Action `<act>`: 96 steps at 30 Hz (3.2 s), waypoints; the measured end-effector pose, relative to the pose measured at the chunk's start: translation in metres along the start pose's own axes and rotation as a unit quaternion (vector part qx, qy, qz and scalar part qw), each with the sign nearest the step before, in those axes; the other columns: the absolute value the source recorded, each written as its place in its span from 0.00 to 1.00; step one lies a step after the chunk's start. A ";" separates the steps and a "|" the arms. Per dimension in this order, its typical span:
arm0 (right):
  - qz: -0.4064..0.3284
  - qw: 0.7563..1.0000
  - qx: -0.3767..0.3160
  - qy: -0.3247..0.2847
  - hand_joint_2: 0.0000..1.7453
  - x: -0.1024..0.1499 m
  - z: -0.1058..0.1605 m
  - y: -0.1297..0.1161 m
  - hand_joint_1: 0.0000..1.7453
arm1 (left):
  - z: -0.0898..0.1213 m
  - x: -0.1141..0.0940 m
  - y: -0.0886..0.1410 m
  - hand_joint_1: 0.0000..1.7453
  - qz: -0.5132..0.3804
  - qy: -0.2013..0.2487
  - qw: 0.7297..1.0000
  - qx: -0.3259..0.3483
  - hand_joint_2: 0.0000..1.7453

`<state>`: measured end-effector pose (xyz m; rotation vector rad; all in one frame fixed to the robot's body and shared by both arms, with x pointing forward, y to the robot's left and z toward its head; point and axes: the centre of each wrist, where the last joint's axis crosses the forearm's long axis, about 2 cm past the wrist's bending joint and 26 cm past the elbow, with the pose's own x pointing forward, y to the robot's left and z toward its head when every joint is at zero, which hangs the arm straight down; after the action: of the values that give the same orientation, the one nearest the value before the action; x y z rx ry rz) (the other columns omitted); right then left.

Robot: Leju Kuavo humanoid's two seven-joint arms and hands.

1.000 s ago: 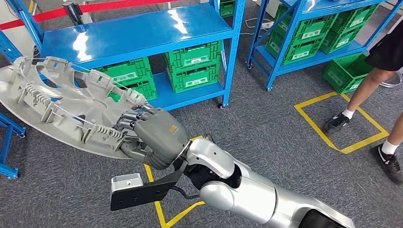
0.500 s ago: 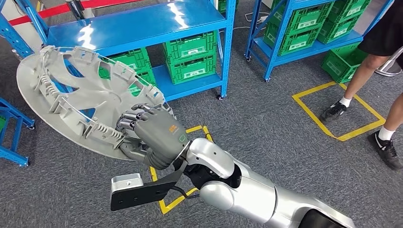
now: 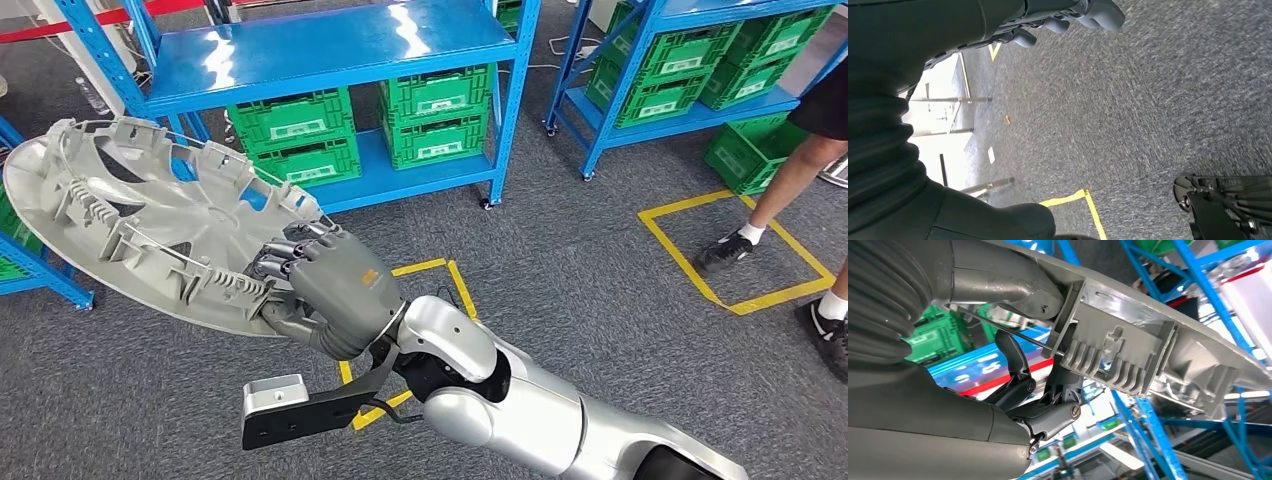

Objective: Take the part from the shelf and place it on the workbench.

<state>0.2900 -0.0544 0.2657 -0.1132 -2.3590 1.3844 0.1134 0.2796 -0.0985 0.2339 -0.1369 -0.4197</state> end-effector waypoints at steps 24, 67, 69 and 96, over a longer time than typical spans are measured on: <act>0.012 1.000 0.009 0.008 1.00 -0.002 0.004 0.001 1.00 | 0.001 0.009 0.000 0.00 -0.001 -0.012 1.000 0.001 1.00; 0.015 1.000 0.014 -0.022 1.00 0.008 -0.010 -0.003 1.00 | -0.002 -0.022 -0.004 0.00 0.009 -0.013 1.000 -0.003 1.00; 0.016 0.999 0.013 -0.024 1.00 0.010 -0.012 -0.004 1.00 | -0.003 -0.023 -0.002 0.00 0.009 -0.014 1.000 0.000 1.00; 0.028 0.999 0.010 -0.031 1.00 0.014 -0.020 -0.010 1.00 | -0.004 -0.013 0.014 0.00 0.005 -0.012 1.000 0.015 1.00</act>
<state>0.2865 -0.0390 0.2869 -0.1338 -2.4081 1.4569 0.1076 0.2981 -0.1000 0.2573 -0.1671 -0.4102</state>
